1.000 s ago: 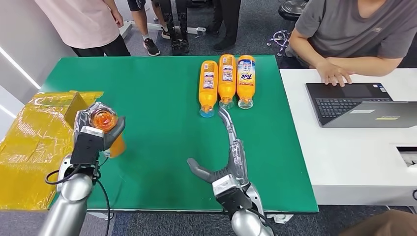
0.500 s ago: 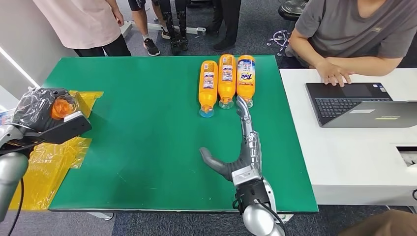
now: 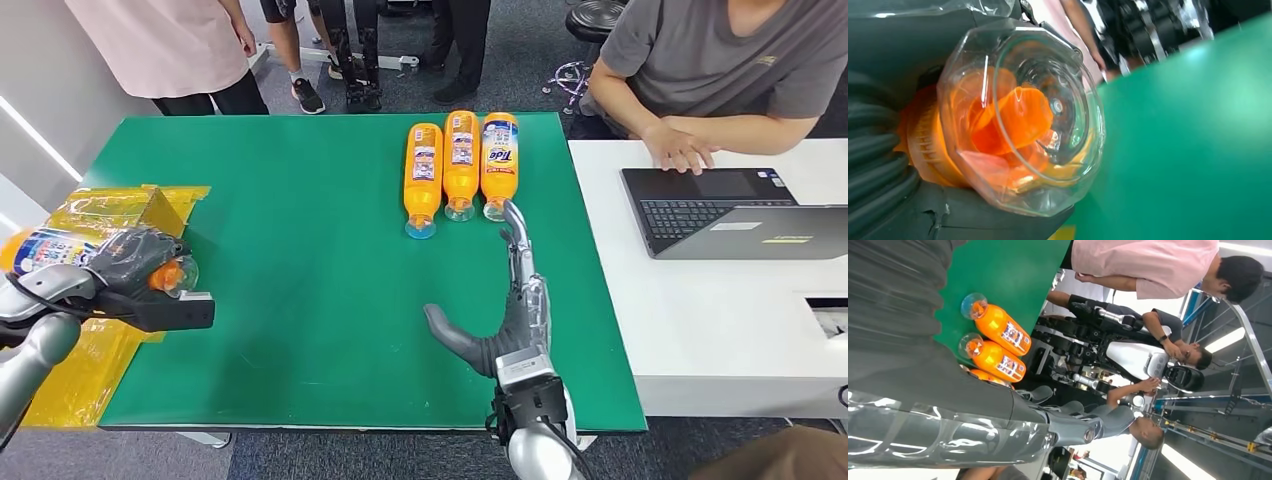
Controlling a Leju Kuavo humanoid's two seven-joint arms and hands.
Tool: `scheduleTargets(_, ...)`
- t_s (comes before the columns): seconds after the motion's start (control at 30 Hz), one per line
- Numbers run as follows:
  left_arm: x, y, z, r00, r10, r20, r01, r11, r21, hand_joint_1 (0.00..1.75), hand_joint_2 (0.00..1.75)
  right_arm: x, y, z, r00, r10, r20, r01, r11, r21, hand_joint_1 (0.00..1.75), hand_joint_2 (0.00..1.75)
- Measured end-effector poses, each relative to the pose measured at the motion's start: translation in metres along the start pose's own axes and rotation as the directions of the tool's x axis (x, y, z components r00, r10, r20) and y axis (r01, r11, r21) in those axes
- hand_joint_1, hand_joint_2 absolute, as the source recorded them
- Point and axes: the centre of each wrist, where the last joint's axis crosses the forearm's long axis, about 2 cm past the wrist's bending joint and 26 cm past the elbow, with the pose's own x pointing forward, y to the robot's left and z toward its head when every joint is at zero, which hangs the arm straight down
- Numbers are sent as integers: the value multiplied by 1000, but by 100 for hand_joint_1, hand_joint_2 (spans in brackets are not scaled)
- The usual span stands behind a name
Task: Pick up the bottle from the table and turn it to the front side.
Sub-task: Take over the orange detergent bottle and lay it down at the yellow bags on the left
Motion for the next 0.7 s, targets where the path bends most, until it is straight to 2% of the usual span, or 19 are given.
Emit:
scheduleTargets(0.23, -3, -20, -28, 997, 1, 79, 6, 996, -94, 175, 175, 2, 0, -5, 1000, -2, 2, 2, 1000, -17, 0, 175)
scheduleTargets(0.43, 12, -39, -53, 994, 2, 111, 8, 996, -89, 175, 175, 1, 0, -13, 1000, 4, 11, -4, 999, -32, 0, 175)
scheduleTargets(0.7, 28, -54, -70, 992, 30, 125, -17, 994, -108, 175, 175, -2, 1, -20, 1000, 14, 22, -13, 999, -32, 0, 175)
